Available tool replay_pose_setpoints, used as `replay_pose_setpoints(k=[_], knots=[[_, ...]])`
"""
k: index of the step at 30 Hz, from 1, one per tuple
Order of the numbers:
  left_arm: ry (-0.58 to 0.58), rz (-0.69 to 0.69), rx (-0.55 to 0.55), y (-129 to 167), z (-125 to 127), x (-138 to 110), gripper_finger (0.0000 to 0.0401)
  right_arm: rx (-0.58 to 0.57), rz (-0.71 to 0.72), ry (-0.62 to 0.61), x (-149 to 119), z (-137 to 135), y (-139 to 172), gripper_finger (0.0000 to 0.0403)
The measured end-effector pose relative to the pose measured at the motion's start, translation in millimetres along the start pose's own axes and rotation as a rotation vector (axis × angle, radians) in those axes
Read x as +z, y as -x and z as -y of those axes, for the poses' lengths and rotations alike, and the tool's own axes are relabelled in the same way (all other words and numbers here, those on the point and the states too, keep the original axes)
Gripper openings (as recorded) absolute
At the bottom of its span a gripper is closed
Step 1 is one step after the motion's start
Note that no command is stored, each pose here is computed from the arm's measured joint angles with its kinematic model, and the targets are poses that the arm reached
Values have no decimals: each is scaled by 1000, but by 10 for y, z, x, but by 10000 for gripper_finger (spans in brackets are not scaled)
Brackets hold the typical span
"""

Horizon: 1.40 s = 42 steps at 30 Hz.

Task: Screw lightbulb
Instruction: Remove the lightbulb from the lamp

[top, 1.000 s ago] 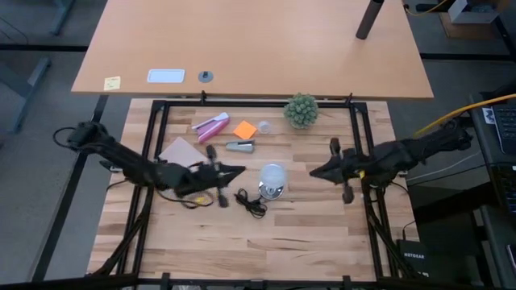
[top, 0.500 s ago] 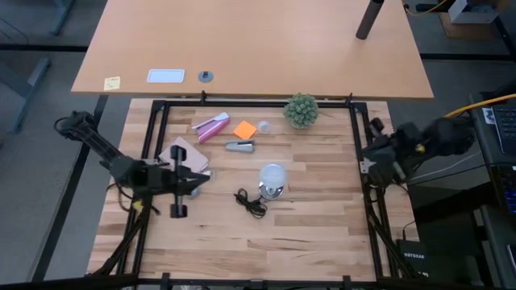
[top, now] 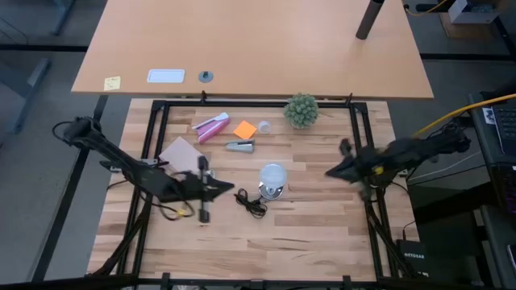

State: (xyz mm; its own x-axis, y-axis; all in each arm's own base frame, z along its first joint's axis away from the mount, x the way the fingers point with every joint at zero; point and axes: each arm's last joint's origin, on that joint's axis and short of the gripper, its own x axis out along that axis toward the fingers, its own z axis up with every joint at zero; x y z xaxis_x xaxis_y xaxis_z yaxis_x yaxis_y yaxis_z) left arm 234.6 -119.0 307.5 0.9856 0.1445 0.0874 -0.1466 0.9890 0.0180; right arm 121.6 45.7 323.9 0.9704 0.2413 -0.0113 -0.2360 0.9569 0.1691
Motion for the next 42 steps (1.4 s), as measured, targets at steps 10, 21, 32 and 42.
replay_pose_setpoints(k=[10, 21, 32, 42], knots=[[-3, -142, 180, -668, -136, -853, 1, -343, -205, -1, -753, 99, -752, 5], [57, -169, 286, -908, -485, -1113, 1, -383, -274, 7, -1138, 112, -1148, 5], [180, -240, 224, -939, -587, -1197, 1, -426, -275, -16, -1158, 124, -1147, 5], [164, -243, 202, -913, -503, -1193, 1, -497, -267, 1, -1164, 143, -1134, 5]])
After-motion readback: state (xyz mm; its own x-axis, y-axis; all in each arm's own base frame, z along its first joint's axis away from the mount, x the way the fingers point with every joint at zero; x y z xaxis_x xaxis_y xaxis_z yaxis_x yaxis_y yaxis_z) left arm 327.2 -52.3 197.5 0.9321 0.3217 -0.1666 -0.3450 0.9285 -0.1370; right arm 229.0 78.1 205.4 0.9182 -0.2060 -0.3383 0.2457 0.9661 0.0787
